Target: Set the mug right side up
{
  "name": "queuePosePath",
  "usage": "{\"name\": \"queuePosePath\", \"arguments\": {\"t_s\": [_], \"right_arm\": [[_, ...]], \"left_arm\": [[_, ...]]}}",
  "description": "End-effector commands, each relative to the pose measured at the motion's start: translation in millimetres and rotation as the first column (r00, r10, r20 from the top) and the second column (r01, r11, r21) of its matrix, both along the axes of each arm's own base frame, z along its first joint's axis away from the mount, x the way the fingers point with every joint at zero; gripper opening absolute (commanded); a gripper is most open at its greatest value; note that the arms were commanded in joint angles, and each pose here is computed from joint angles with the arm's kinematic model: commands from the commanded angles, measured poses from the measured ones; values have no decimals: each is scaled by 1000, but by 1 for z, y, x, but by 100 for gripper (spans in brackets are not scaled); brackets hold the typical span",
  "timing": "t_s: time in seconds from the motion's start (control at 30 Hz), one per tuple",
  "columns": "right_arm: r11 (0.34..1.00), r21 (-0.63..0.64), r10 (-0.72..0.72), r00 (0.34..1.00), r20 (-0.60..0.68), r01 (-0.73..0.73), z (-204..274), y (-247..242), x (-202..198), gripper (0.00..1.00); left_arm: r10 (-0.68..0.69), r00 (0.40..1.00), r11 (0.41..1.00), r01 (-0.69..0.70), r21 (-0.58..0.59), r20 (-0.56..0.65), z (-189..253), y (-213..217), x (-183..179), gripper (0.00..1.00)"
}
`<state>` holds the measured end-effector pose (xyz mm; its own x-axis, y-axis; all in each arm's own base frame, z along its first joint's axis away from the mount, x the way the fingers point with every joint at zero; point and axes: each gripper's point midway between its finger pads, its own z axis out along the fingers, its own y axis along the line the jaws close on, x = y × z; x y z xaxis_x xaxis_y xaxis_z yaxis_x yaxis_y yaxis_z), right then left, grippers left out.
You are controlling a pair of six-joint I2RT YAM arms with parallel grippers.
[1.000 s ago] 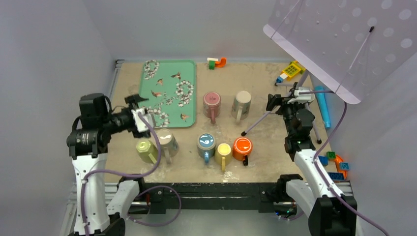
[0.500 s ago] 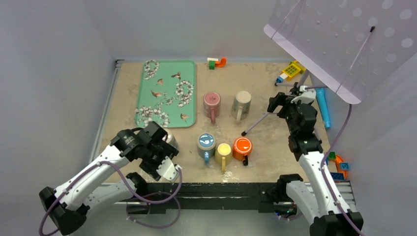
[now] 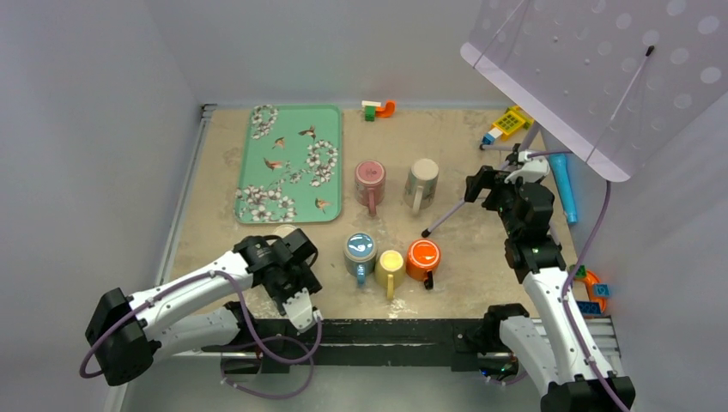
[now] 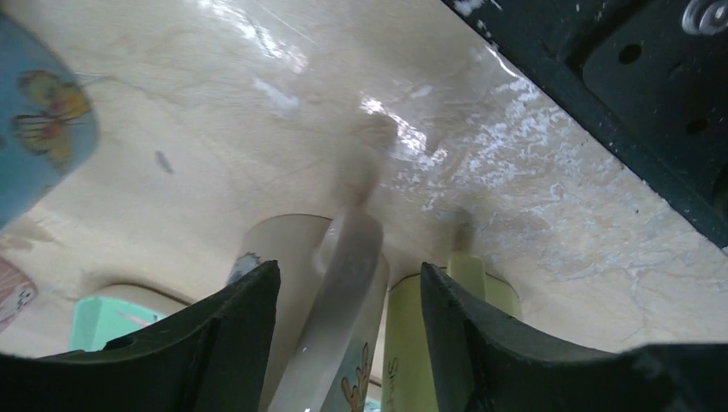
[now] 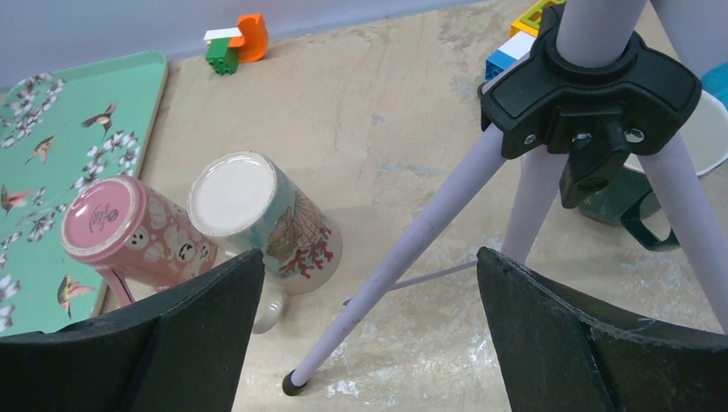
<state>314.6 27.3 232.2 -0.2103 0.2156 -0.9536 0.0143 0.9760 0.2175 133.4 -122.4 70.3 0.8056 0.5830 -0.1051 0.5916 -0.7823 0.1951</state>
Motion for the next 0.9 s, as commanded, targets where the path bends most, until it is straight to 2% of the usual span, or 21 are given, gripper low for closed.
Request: {"name": "queuePosePath", "arguments": {"t_s": [0.0, 0.13, 0.2, 0.3, 0.33, 0.43, 0.5, 0.57, 0.7, 0.8, 0.87], "right_arm": [[998, -28, 55, 995, 84, -53, 32, 7, 0, 98], [997, -20, 80, 992, 98, -79, 36, 12, -2, 98], [996, -18, 91, 990, 105, -89, 38, 14, -5, 98], [996, -18, 91, 989, 119, -90, 43, 13, -10, 98], [996, -16, 90, 988, 124, -89, 44, 13, -12, 98], [995, -9, 104, 986, 129, -104, 49, 16, -16, 98], [993, -6, 116, 985, 126, -116, 51, 18, -18, 98], [990, -3, 137, 982, 127, -138, 56, 22, -20, 98], [975, 0, 219, 968, 126, -220, 65, 36, -25, 98], [961, 7, 275, 955, 113, -278, 70, 46, -30, 98], [952, 13, 304, 947, 100, -307, 70, 50, -34, 98]], "left_arm": [[-86, 986, 995, 78, 66, 140, -10, -1, 29, 60], [-97, 973, 993, 80, 85, 210, -9, -4, 45, 47], [-109, 970, 993, 94, 76, 219, -10, -8, 47, 36], [-74, 968, 997, 68, 33, 241, -7, -16, 53, 6], [-51, 968, 999, 50, 7, 244, -3, -20, 54, 0], [81, 964, 991, -51, -124, 253, 23, -38, 64, 0], [200, 951, 964, -148, -222, 234, 50, -49, 72, 0], [313, 935, 912, -247, -327, 168, 81, -56, 79, 0], [441, 896, 747, -402, -530, -58, 152, -70, 81, 0], [525, 829, 580, -515, -632, -194, 191, -70, 93, 0], [558, 776, 443, -579, -685, -294, 215, -68, 103, 0]]}}
